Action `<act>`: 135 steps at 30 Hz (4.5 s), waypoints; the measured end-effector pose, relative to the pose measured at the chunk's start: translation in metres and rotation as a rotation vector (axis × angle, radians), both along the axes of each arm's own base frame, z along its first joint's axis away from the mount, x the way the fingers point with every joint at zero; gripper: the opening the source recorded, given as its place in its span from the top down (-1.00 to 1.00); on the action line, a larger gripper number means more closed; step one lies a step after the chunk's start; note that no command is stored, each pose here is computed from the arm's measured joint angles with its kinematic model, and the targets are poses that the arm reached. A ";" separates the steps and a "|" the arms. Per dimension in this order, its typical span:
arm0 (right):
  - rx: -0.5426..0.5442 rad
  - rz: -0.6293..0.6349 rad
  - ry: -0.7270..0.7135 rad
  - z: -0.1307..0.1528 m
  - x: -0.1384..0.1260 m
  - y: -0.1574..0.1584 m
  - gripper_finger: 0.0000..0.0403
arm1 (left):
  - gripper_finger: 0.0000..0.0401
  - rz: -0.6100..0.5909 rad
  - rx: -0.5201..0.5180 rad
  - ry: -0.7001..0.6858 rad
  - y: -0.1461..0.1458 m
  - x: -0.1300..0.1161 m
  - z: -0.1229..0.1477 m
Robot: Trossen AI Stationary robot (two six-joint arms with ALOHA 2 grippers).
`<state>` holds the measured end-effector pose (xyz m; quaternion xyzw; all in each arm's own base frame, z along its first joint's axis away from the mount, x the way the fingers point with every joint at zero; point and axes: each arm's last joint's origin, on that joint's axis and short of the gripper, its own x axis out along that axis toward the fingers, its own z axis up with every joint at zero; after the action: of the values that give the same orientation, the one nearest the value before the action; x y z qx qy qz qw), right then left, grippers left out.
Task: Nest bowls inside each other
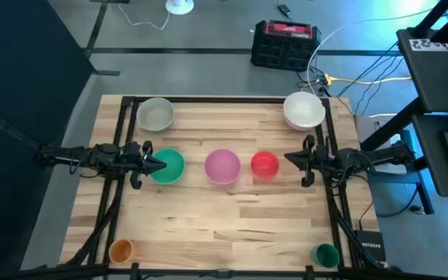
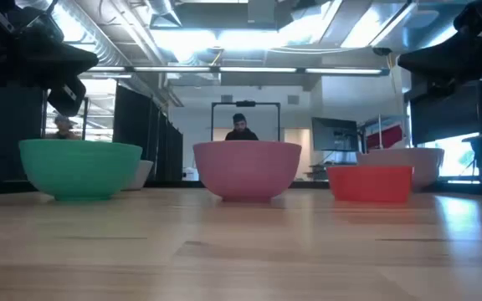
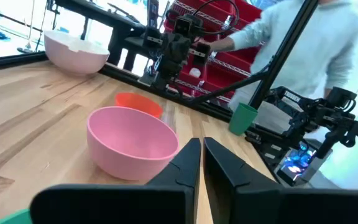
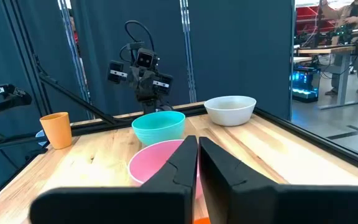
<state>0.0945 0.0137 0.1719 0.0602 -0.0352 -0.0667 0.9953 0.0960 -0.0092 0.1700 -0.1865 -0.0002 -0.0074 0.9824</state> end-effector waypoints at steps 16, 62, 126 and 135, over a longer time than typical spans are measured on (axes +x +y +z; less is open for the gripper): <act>0.000 0.000 0.000 0.000 0.000 0.000 1.00 | 0.99 0.000 0.000 0.001 0.000 0.000 0.000; 0.000 0.000 0.000 0.000 0.000 0.000 1.00 | 0.99 0.000 0.000 0.001 0.000 0.000 0.000; 0.414 -0.017 -0.489 0.095 -0.019 -0.008 0.77 | 0.99 0.294 -0.538 -0.483 0.014 -0.010 0.039; 0.244 0.037 -0.209 0.151 0.041 0.006 0.70 | 0.99 0.317 -0.342 -0.557 0.015 -0.017 0.072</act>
<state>0.1358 0.0199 0.3229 0.1878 -0.1289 -0.0453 0.9727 0.0793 0.0059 0.2416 -0.3366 -0.2979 0.0945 0.8883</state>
